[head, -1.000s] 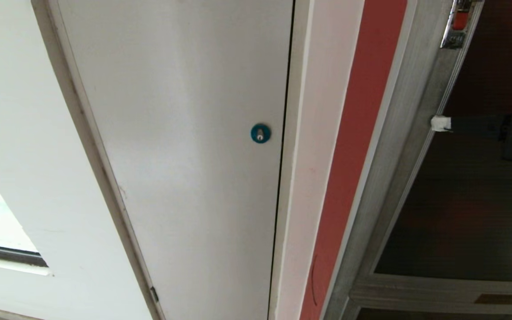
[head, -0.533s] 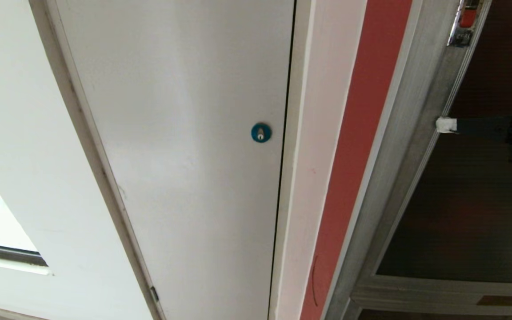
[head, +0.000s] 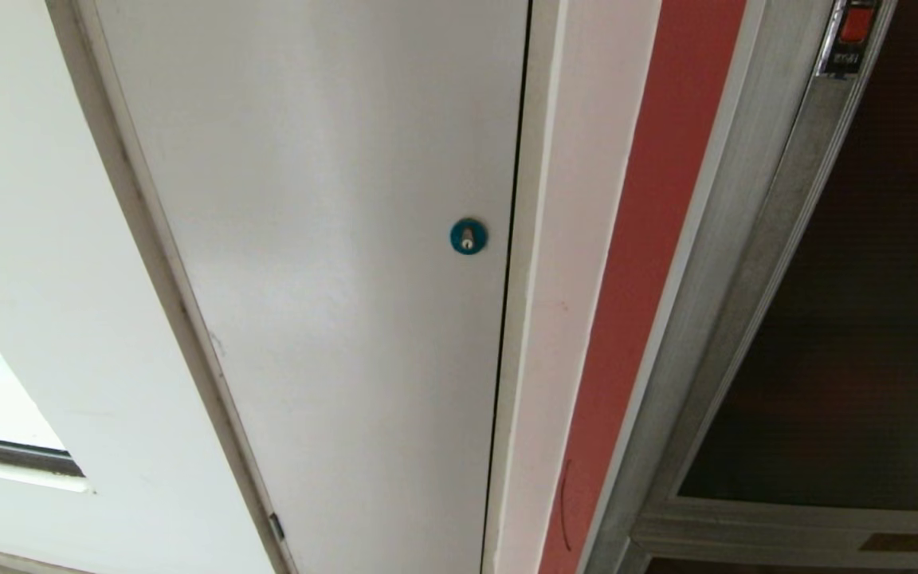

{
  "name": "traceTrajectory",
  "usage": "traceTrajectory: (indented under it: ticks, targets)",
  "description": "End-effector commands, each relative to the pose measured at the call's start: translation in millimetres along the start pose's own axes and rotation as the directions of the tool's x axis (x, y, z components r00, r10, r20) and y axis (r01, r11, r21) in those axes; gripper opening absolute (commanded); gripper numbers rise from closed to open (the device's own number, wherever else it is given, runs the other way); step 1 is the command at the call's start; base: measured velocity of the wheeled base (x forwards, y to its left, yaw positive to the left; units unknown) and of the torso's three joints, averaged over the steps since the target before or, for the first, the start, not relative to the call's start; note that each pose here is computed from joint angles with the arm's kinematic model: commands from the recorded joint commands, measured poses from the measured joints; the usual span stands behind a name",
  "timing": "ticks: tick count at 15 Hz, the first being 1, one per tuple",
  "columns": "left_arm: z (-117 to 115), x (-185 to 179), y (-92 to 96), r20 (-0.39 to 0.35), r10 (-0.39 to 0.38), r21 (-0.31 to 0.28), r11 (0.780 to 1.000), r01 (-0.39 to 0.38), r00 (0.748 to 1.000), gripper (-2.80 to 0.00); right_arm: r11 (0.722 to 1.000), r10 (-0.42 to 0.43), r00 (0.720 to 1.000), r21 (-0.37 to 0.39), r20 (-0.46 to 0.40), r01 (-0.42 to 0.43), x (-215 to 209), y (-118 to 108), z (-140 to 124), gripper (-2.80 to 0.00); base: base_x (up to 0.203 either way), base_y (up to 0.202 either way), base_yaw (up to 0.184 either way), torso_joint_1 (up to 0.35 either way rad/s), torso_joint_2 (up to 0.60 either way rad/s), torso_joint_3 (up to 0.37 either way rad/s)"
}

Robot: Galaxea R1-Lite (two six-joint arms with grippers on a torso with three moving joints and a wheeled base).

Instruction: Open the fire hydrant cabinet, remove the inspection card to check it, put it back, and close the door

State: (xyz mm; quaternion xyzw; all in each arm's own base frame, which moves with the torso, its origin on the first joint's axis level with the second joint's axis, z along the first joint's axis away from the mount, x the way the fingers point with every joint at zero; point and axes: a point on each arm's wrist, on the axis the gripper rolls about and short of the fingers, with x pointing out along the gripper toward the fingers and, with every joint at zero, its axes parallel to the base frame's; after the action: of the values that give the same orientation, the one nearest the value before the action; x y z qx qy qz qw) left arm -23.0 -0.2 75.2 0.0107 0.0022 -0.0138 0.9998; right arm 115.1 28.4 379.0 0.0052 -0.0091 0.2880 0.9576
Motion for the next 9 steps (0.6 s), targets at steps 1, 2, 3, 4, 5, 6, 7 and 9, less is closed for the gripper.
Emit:
traceTrajectory:
  ticks: [1, 2, 3, 4, 5, 6, 7, 9]
  targets:
    - [0, 0, 0.0, 0.002, 0.0, 0.0, 1.0, 0.0, 1.0, -2.8, 0.999, 0.024, 0.998, -0.028, 0.062, -0.022, -14, 8, 19, -2.8, 0.0, 0.0, 0.0, 0.0, 0.0, 0.0]
    - [0, 0, 0.0, 0.0, 0.0, 0.0, 1.0, 0.0, 1.0, -2.8, 0.999, 0.03, 0.997, -0.035, 0.078, -0.027, -16, 10, 28, -2.8, 0.0, 0.0, 0.0, 0.0, 0.0, 0.0]
    - [0, 0, 0.0, 0.0, 0.0, 0.0, 1.0, 0.0, 1.0, -2.8, 0.999, 0.033, 0.995, -0.042, 0.094, -0.029, -17, 11, 37, -2.8, 0.0, 0.0, 0.0, 0.0, 0.0, 0.0]
    - [0, 0, 0.0, 0.0, 0.0, 0.0, 1.0, 0.0, 1.0, -2.8, 0.998, 0.035, 0.993, -0.049, 0.109, -0.03, -14, 10, 46, -2.8, 0.0, 0.0, 0.0, 0.0, 0.0, 0.0]
    - [0, 0, 0.0, 0.0, -0.001, 0.0, 1.0, 0.001, 1.0, -2.8, 0.998, 0.036, 0.991, -0.055, 0.125, -0.03, -10, 8, 54, -2.8, 0.0, 0.0, 0.0, 0.0, 0.0, 0.0]
    - [0, 0, 0.0, 0.0, 0.0, 0.0, 1.0, 0.0, 1.0, -2.8, 0.998, 0.037, 0.989, -0.064, 0.146, -0.028, -5, 6, 63, -2.8, 0.0, 0.0, 0.0, 0.0, 0.0, 0.0]
    - [0, 0, 0.0, 0.0, 0.0, 0.0, 1.0, 0.0, 1.0, -2.8, 0.997, 0.036, 0.985, -0.073, 0.168, -0.024, 0, 4, 72, -2.8, 0.0, 0.0, 0.0, 0.0, 0.0, 0.0]
    - [0, 0, 0.0, 0.0, 0.0, 0.0, 1.0, 0.0, 1.0, -2.8, 0.996, 0.016, 0.975, -0.094, 0.223, 0.005, 9, 0, 91, -2.8, 0.0, 0.0, 0.0, 0.0, 0.0, 0.0]
